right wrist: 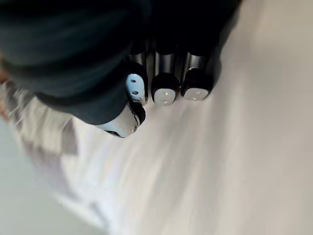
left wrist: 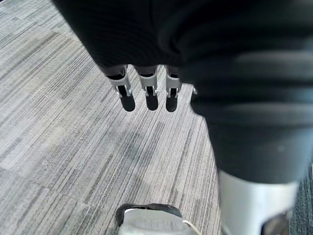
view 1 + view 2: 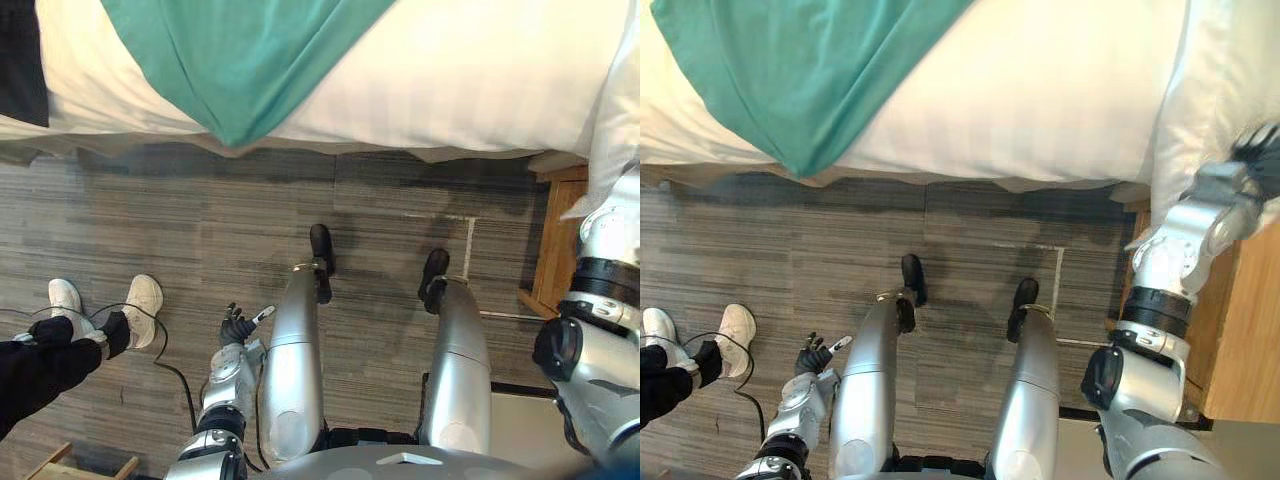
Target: Tidy the bed and pick cloth on bed and put in laundry
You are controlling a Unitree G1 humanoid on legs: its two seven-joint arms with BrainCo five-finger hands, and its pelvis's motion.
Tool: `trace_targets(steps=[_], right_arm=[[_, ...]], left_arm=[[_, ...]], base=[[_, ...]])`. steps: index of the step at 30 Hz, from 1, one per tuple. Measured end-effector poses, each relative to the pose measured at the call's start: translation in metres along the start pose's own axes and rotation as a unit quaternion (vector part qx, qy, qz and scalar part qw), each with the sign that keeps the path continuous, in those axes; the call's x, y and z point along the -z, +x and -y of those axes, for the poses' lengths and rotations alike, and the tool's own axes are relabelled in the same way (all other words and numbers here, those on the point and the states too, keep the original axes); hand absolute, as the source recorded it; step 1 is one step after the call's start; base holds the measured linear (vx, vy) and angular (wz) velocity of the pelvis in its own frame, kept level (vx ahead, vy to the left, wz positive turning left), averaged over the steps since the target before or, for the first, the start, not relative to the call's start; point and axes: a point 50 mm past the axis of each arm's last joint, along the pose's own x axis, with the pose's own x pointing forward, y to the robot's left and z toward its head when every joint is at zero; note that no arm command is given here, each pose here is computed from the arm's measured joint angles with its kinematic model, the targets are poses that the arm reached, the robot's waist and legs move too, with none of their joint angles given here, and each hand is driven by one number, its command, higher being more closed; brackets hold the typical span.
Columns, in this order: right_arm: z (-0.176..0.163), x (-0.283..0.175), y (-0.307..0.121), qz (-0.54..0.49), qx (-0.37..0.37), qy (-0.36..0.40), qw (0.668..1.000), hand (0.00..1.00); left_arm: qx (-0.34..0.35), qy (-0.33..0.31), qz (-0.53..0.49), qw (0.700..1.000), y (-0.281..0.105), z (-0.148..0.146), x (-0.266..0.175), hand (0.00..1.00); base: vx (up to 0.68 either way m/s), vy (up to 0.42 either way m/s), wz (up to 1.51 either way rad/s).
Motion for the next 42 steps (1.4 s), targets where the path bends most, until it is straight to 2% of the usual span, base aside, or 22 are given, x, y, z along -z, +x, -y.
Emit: trace_targets(steps=[1, 3, 5, 6, 9, 10, 12, 13, 16, 19, 26, 29, 34, 38, 42], right_arm=[[0.016, 0.009, -0.005, -0.020, 0.026, -0.005, 0.999, 1.00], [0.083, 0.045, -0.038, -0.103, 0.133, -0.032, 0.985, 1.00], [0.126, 0.058, -0.068, -0.141, 0.201, -0.047, 0.968, 1.00], [0.149, 0.059, -0.086, -0.155, 0.230, -0.062, 0.959, 0.00], [0.195, 0.050, -0.120, -0.176, 0.278, -0.111, 0.938, 0.00], [0.199, 0.050, -0.124, -0.183, 0.278, -0.122, 0.935, 0.00], [0.218, 0.054, -0.152, -0.234, 0.271, -0.192, 0.914, 0.00], [0.232, 0.056, -0.174, -0.275, 0.263, -0.245, 0.891, 0.00], [0.272, 0.045, -0.224, -0.359, 0.280, -0.339, 0.823, 0.00], [0.297, 0.028, -0.257, -0.415, 0.283, -0.414, 0.759, 0.00], [0.314, 0.025, -0.290, -0.511, 0.231, -0.495, 0.664, 0.00], [0.313, 0.027, -0.290, -0.516, 0.216, -0.497, 0.664, 0.00], [0.308, 0.038, -0.291, -0.540, 0.170, -0.514, 0.644, 0.00], [0.301, 0.044, -0.271, -0.525, 0.141, -0.526, 0.654, 0.00], [0.302, 0.042, -0.269, -0.523, 0.140, -0.529, 0.654, 0.00]], left_arm=[[-0.001, -0.003, -0.002, 1.000, 0.000, 0.000, 0.001, 0.00], [-0.008, -0.012, -0.008, 1.000, -0.002, 0.002, 0.005, 0.00], [-0.007, -0.015, -0.012, 1.000, -0.003, 0.003, 0.008, 0.00], [-0.006, -0.018, -0.015, 1.000, -0.004, 0.005, 0.010, 0.00], [0.001, -0.027, -0.033, 0.999, -0.008, 0.015, 0.021, 0.00], [0.001, -0.025, -0.034, 0.999, -0.009, 0.014, 0.021, 0.00], [-0.006, -0.016, -0.045, 0.999, -0.012, 0.008, 0.029, 0.00], [-0.012, -0.005, -0.057, 0.998, -0.016, 0.001, 0.038, 0.00], [-0.023, 0.026, -0.088, 0.995, -0.025, -0.015, 0.058, 0.00], [-0.027, 0.064, -0.123, 0.990, -0.034, -0.027, 0.077, 0.00], [-0.019, 0.123, -0.166, 0.978, -0.044, -0.034, 0.096, 0.00], [-0.015, 0.136, -0.171, 0.976, -0.045, -0.035, 0.098, 0.00], [-0.019, 0.152, -0.167, 0.974, -0.045, -0.043, 0.097, 0.00], [-0.010, 0.141, -0.153, 0.978, -0.040, -0.031, 0.090, 0.00], [-0.023, 0.139, -0.136, 0.981, -0.039, -0.039, 0.084, 0.00]], base=[[0.04, -0.036, -0.10], [0.09, -0.051, -0.15], [0.12, -0.045, -0.08], [0.13, -0.034, 0.00], [0.14, -0.024, 0.05], [0.16, -0.017, 0.02], [0.14, -0.016, 0.03], [0.19, -0.015, 0.06], [0.25, -0.002, 0.08], [0.18, -0.015, 0.04], [0.12, -0.027, 0.04], [0.04, -0.035, 0.24], [0.07, -0.021, 0.05], [-0.06, 0.070, 0.40], [-0.12, 0.045, 0.16]])
